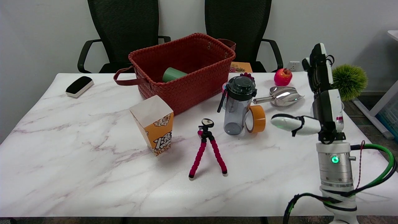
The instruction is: Pick up the flexible tripod.
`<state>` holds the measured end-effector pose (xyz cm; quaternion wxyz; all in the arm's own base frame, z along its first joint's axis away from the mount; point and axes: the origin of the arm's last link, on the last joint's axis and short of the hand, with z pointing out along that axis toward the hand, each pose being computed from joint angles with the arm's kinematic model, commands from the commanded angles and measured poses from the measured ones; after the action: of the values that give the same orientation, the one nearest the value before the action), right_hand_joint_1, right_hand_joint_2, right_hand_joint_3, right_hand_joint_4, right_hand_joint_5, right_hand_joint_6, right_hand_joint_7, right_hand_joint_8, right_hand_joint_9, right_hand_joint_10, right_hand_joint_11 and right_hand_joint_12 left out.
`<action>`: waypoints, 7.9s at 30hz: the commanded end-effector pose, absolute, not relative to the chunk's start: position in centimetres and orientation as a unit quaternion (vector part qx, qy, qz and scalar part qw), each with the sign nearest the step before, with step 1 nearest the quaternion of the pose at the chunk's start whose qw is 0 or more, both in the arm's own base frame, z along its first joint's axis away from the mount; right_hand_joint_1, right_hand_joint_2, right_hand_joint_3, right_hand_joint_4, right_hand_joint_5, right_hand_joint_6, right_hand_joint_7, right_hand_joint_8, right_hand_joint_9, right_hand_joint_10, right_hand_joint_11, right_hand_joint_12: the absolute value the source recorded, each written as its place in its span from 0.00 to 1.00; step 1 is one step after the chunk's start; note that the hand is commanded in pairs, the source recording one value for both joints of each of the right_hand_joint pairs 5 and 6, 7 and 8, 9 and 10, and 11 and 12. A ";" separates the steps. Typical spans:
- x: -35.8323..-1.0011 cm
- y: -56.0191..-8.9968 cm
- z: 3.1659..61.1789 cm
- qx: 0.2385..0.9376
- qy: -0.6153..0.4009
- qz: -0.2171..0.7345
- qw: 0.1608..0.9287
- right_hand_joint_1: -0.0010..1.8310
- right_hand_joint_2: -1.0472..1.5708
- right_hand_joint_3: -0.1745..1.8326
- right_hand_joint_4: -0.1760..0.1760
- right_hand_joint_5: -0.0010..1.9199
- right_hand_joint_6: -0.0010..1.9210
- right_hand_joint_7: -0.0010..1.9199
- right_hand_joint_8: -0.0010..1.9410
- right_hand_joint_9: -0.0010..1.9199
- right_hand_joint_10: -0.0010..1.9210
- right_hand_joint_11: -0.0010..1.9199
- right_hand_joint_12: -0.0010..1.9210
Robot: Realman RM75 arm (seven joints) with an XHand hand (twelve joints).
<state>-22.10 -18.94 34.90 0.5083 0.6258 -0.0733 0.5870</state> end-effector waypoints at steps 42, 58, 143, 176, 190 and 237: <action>-27.3 -17.7 24.4 0.647 -0.222 0.493 0.538 0.46 0.59 0.10 0.50 0.00 0.00 0.00 0.00 0.00 0.00 0.19 0.19; -28.7 -19.6 23.9 0.635 -0.276 0.472 0.546 0.49 0.58 0.18 0.50 0.00 0.00 0.00 0.00 0.00 0.00 0.17 0.17; -32.0 -24.8 22.9 0.623 -0.361 0.428 0.547 0.52 0.44 0.23 0.50 0.00 0.00 0.03 0.03 0.00 0.00 0.07 0.07; -33.2 -25.7 23.0 0.611 -0.389 0.404 0.559 0.59 0.39 0.31 0.50 0.00 0.00 0.03 0.03 0.00 0.00 0.10 0.10; -33.1 -26.1 22.1 0.612 -0.391 0.408 0.553 0.57 0.38 0.33 0.50 0.00 0.00 0.02 0.02 0.00 0.00 0.11 0.11; -33.7 -27.1 21.8 0.603 -0.401 0.404 0.559 0.60 0.52 0.18 0.50 0.11 0.11 0.45 0.44 0.10 0.10 0.73 0.73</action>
<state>-33.55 -26.97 21.66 0.5555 0.6054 -0.4021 0.4041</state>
